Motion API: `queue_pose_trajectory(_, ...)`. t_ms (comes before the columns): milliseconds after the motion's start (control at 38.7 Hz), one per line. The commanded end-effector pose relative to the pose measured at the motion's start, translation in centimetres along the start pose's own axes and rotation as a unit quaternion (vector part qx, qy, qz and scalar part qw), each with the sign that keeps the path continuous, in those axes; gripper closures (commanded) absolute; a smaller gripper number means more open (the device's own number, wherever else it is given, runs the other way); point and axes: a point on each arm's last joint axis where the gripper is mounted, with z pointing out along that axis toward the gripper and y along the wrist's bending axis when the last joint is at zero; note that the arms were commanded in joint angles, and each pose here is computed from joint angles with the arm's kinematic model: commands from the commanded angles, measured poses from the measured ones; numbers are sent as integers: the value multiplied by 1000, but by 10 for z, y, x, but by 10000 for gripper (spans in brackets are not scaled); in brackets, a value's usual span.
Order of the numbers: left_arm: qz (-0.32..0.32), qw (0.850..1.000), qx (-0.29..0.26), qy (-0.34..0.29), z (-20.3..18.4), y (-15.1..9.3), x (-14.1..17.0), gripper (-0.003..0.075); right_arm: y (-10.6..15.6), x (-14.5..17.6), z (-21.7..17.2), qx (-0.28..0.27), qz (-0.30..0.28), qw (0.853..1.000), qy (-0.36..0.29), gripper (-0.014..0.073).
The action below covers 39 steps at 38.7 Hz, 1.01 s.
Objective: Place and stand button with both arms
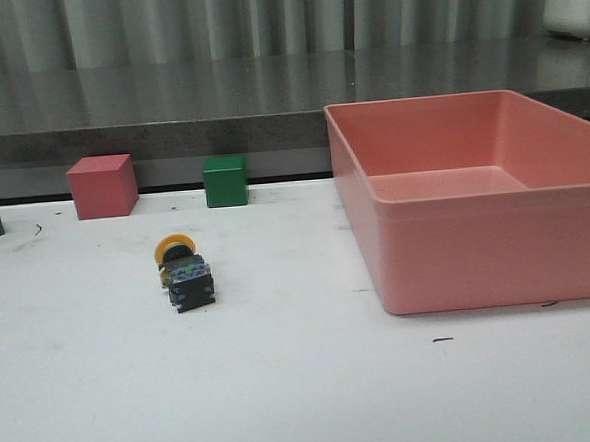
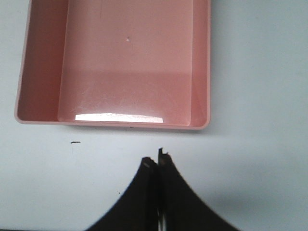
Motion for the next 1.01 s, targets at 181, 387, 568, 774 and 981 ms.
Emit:
queue_pose_trajectory(181, -3, 999, 4, -49, -1, -1, -17, 103, -18, 85, -16, 2, -25, 984, -178, 666)
queue_pose_trajectory(387, -3, 999, 4, -49, -1, -1, -17, 103, -26, 142, -15, -12, -25, 964, -265, 666)
queue_pose_trajectory(568, -3, 999, 4, -49, -1, -1, -17, 103, -30, 172, -19, -22, -24, 942, -334, 666)
queue_pose_trajectory(774, -3, 998, 6, -58, -1, -1, -18, 103, -31, 181, -25, -25, -23, 933, -358, 666)
queue_pose_trajectory(981, -21, 997, 18, -75, 4, -3, -23, 103, -31, 182, -25, -25, -23, 934, -356, 666)
